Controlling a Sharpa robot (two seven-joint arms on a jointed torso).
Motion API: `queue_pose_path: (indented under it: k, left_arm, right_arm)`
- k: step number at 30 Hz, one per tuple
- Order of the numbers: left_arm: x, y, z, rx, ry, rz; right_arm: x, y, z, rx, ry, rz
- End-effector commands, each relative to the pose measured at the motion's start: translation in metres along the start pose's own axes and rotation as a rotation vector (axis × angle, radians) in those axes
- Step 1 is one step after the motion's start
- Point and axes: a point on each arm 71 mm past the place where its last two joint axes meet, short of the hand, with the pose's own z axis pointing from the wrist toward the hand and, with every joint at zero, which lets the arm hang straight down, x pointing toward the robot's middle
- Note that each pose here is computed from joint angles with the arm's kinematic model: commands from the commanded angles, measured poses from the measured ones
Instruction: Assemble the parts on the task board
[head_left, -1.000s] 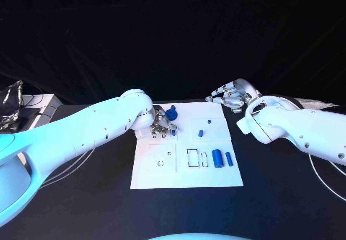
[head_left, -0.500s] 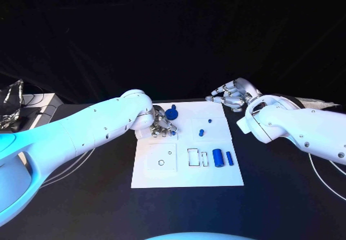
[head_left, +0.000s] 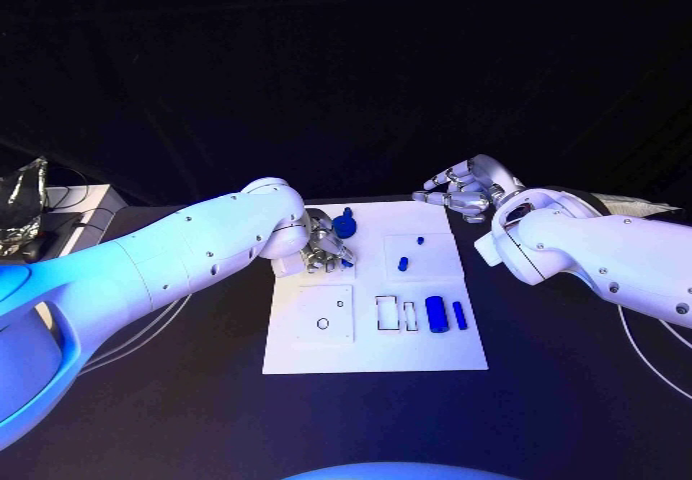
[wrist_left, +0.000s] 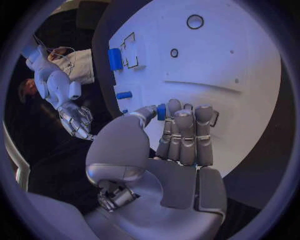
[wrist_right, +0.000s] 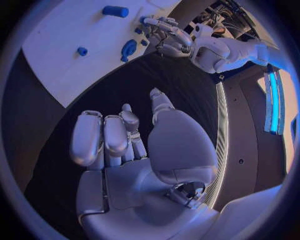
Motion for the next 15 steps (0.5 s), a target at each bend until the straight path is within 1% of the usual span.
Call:
queue_pose_path:
  k: [1,6,12,15]
  left_arm:
    - [0.0001,-0.0034,-0.0011,0.045,-0.013,-0.026]
    - [-0.0006,0.0003,-0.0043,0.051,-0.029,-0.044]
    - [-0.0013,0.0092,-0.0120,0.045,-0.037,-0.063]
    - [-0.0020,0.0156,-0.0182,0.039,-0.044,-0.074]
  right_arm:
    - [0.002,0.000,0.000,-0.007,0.018,-0.013]
    - [0.002,-0.001,0.000,-0.003,0.022,-0.015]
    - [0.002,-0.002,0.000,0.000,0.024,-0.017]
    - [0.001,-0.003,0.000,0.001,0.022,-0.018]
